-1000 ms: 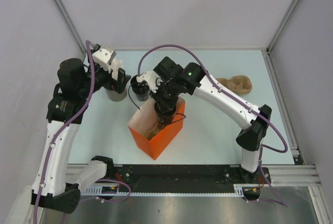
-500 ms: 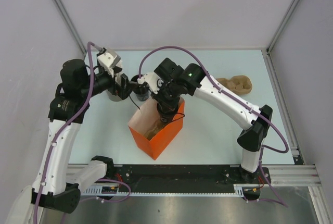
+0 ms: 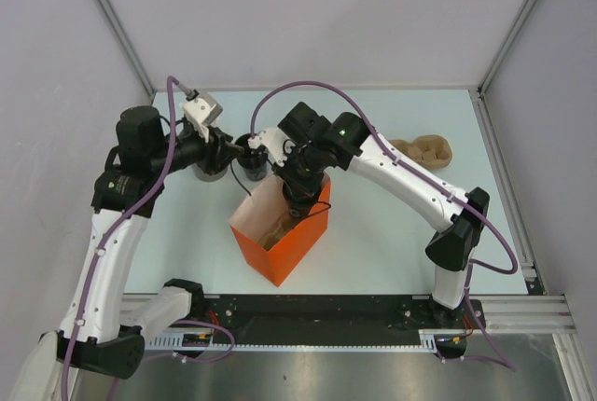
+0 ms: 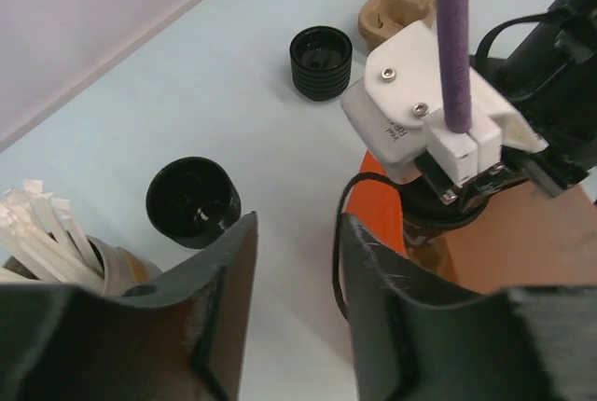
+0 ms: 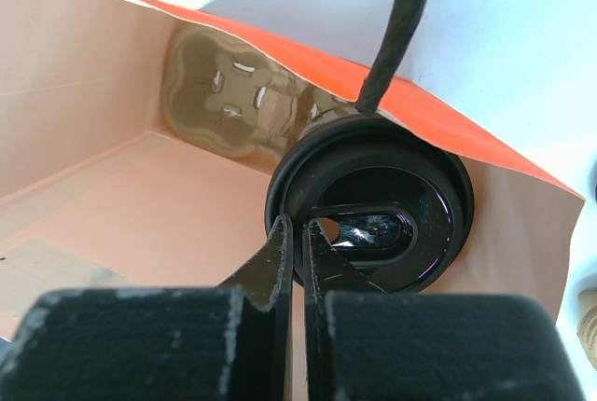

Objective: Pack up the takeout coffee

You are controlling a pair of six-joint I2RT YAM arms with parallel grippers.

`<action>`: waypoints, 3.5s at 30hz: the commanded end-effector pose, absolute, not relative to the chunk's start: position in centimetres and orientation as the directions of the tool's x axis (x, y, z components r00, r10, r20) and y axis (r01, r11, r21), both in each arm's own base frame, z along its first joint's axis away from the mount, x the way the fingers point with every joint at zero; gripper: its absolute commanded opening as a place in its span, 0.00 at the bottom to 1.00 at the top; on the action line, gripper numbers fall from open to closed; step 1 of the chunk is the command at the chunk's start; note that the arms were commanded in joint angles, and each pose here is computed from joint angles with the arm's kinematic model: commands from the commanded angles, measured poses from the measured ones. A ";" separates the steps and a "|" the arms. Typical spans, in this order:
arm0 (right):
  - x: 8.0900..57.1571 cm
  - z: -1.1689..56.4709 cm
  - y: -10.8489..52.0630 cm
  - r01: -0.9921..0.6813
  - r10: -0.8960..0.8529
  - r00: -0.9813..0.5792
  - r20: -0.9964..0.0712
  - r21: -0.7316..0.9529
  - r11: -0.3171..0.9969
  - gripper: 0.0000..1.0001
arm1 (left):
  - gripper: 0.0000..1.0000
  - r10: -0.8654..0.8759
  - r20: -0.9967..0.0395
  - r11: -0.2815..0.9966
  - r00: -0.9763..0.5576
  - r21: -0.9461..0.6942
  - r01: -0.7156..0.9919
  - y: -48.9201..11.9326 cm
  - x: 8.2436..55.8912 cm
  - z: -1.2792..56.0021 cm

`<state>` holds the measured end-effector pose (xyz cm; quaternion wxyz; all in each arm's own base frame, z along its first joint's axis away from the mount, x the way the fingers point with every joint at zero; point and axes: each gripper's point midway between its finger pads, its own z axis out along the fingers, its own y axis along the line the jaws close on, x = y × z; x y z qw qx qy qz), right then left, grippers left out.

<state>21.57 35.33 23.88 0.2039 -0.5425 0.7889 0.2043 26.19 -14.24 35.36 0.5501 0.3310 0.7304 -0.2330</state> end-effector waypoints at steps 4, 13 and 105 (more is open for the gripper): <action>21.4 25.3 34.4 -0.944 -0.764 -0.304 -0.569 0.071 0.323 0.00 | 0.15 0.243 -0.954 0.707 -0.175 0.050 0.706 -13.6 27.9 34.8; 21.0 24.3 34.4 -0.950 -0.788 -0.295 -0.540 0.077 0.303 0.00 | 0.00 0.215 -0.955 0.769 -0.203 0.038 0.638 -12.7 29.6 34.2; 19.0 14.2 32.3 -0.945 -0.928 -0.308 -0.210 0.175 0.275 0.00 | 0.00 0.104 -0.992 0.725 -0.067 0.030 0.688 -14.7 26.9 41.4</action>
